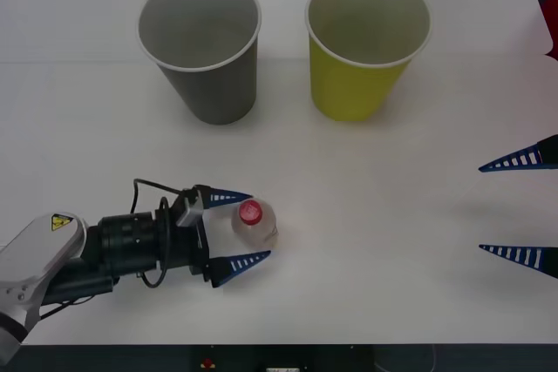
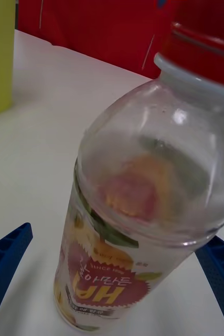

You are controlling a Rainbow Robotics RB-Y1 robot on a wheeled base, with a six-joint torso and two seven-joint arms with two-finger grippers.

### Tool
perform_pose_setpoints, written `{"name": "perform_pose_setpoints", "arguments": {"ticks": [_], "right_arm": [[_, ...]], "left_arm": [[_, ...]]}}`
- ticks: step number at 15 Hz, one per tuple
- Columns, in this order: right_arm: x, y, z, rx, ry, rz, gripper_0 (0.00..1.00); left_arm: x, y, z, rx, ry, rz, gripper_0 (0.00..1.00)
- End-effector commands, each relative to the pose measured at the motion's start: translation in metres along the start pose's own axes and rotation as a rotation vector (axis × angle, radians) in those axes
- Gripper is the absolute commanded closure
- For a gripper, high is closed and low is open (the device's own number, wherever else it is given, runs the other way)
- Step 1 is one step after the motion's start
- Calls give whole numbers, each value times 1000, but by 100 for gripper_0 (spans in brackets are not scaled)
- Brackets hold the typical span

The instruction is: Put the can into the green bin and the plastic bottle into the gray bin

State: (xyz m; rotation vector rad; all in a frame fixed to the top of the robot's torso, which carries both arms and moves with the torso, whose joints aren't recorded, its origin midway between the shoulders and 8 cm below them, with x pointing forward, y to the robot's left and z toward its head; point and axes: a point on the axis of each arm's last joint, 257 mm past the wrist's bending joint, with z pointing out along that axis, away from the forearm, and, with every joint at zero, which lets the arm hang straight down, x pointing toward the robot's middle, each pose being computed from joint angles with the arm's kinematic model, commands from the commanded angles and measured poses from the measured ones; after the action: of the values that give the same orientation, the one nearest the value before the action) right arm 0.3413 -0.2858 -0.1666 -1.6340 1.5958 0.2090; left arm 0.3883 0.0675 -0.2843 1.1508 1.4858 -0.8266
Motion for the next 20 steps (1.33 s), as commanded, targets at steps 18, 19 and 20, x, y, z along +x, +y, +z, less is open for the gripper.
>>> {"name": "perform_pose_setpoints", "arguments": {"ticks": [18,19,20], "right_arm": [[0,0,0,0,0,0,0],[0,0,0,0,0,0,0],[0,0,0,0,0,0,0]], "left_arm": [[-11,-7,11,20,-39,-5,100],[-13,-7,11,22,-43,-3,100],[-15,-7,10,27,-46,2,100]]}}
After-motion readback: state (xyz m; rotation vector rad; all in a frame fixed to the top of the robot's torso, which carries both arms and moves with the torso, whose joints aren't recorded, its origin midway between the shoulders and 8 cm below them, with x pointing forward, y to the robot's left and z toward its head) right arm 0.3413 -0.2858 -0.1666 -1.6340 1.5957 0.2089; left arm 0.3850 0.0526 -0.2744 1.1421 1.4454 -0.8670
